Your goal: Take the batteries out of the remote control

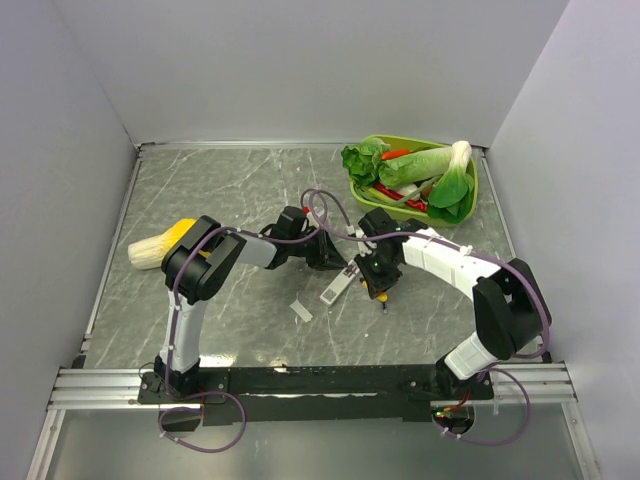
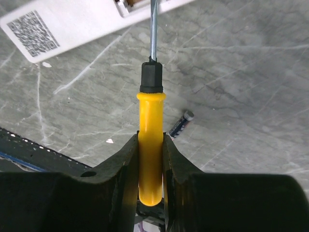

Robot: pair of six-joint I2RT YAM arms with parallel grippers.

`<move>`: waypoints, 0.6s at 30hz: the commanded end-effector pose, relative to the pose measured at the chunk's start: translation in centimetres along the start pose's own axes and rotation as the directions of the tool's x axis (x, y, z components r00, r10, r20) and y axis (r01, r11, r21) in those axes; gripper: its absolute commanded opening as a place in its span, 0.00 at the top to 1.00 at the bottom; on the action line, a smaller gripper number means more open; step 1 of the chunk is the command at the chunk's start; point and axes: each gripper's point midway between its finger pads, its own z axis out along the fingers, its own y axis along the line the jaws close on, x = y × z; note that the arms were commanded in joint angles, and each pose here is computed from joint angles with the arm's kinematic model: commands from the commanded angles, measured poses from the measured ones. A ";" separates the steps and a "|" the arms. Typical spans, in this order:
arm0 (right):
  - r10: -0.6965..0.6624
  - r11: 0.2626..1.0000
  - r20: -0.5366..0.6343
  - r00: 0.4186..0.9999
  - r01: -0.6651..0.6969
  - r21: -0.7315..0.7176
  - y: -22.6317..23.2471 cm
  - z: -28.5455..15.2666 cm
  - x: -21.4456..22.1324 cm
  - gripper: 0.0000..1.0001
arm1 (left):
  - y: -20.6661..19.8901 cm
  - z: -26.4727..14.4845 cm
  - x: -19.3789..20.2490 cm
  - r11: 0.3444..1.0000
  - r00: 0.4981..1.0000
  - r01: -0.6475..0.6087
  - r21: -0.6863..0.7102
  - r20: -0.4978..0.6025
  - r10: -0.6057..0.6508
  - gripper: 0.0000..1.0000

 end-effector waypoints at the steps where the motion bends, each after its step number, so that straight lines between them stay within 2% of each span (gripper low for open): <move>1: 0.004 1.000 0.177 0.984 0.000 -0.020 0.2 1.6 -4.3 1.00 | -0.8 0.5 3.2 1.000 0.996 0.006 0.002 -0.084 -0.005 0.82; 9: -0.012 1.000 0.212 0.977 0.016 -0.018 0.3 0.6 -5.3 1.00 | -1.1 0.7 3.4 1.000 0.996 0.001 0.005 -0.085 0.000 0.83; 13: -0.031 0.999 0.187 0.982 0.037 -0.027 0.6 0.0 -5.8 1.00 | -1.1 0.8 3.6 1.000 0.996 0.001 0.005 -0.090 -0.001 0.82; 18: -0.022 1.000 0.116 0.993 0.022 0.006 0.0 -0.4 -4.2 1.00 | -1.5 0.8 3.9 1.000 0.996 -0.004 0.013 -0.090 0.005 0.83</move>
